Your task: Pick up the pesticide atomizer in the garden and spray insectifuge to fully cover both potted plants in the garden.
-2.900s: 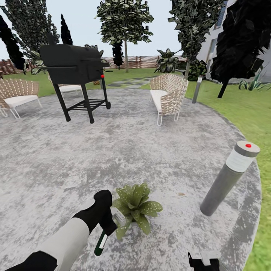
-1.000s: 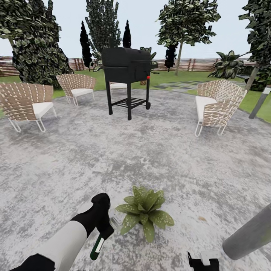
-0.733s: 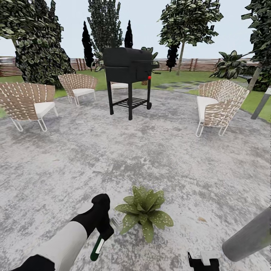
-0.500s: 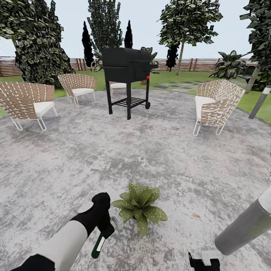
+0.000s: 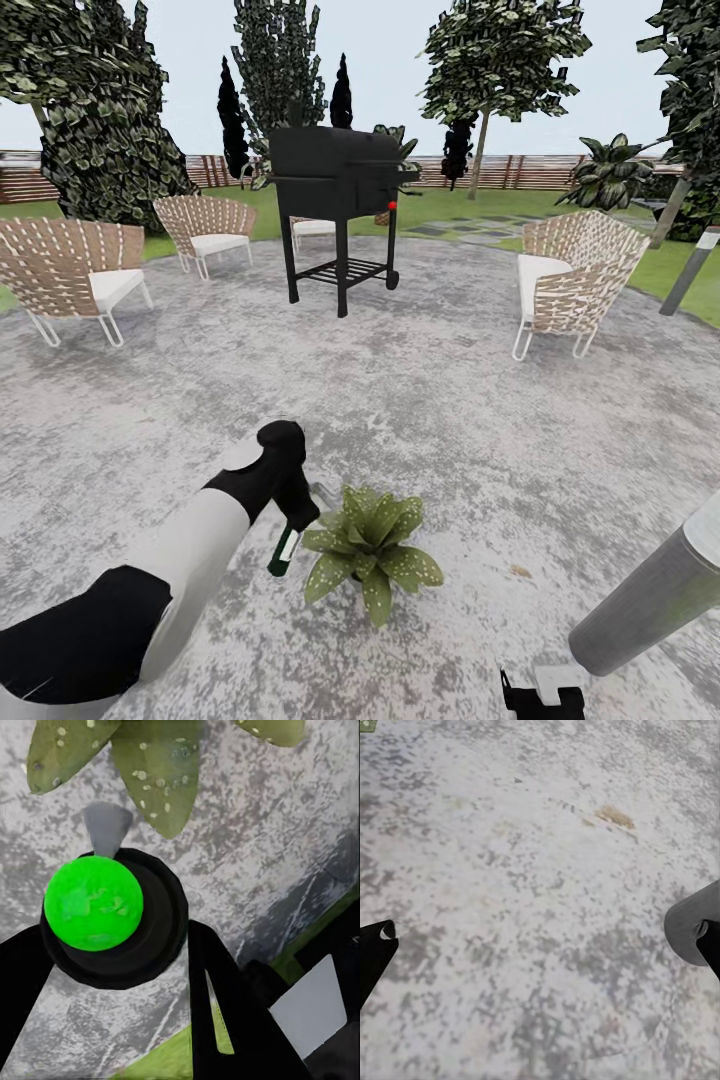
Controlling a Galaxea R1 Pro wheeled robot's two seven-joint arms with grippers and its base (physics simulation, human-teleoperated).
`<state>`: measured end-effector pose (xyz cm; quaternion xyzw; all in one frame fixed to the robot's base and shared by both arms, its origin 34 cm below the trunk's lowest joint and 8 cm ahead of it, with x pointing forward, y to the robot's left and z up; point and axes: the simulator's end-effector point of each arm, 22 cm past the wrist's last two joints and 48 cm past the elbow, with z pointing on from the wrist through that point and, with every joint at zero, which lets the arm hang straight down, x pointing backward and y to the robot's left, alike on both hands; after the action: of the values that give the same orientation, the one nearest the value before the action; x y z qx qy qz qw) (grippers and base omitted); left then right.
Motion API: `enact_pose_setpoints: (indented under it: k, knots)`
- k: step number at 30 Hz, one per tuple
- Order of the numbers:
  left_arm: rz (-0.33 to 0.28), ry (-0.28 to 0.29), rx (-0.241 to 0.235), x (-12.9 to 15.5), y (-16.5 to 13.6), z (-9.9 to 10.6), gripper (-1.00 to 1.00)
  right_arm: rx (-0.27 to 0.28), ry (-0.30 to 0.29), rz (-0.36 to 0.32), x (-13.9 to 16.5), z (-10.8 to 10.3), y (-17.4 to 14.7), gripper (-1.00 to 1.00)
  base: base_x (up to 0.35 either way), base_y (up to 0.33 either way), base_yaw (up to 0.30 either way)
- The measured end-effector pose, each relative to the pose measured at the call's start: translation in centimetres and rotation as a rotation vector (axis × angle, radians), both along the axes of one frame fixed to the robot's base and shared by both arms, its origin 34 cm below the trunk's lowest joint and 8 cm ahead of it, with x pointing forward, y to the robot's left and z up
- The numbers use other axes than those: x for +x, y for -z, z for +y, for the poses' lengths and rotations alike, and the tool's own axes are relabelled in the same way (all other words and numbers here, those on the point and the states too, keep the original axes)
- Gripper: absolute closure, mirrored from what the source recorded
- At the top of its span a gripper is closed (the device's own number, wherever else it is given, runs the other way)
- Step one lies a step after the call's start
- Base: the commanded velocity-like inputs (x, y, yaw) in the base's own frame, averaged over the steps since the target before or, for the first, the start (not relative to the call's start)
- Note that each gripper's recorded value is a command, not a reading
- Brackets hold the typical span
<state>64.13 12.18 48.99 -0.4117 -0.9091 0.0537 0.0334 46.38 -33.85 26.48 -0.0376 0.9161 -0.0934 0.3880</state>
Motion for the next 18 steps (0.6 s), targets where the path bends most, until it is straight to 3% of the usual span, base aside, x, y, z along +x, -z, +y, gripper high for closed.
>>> enact_pose_setpoints:
  k: [3,6,13,18]
  knots:
    - [0.064,0.019,-0.024,-1.0,-1.2,-0.7,1.0,0.0,0.0,0.0,0.0,0.0,0.0,-1.0,0.0,0.0,0.0]
    - [0.083,0.025,-0.031,-1.4,-1.4,-0.9,1.0,0.0,0.0,0.0,0.0,0.0,0.0,-1.0,0.0,0.0,0.0]
    - [0.07,0.131,0.075,-2.2,-0.6,-0.6,1.0,0.002,0.003,-0.001,0.0,0.1,0.0,-1.0,0.204,0.0,0.0]
    - [0.066,0.151,0.092,-2.3,-0.6,-0.8,1.0,0.002,0.003,-0.001,0.0,0.1,0.0,-1.0,0.176,0.0,0.0]
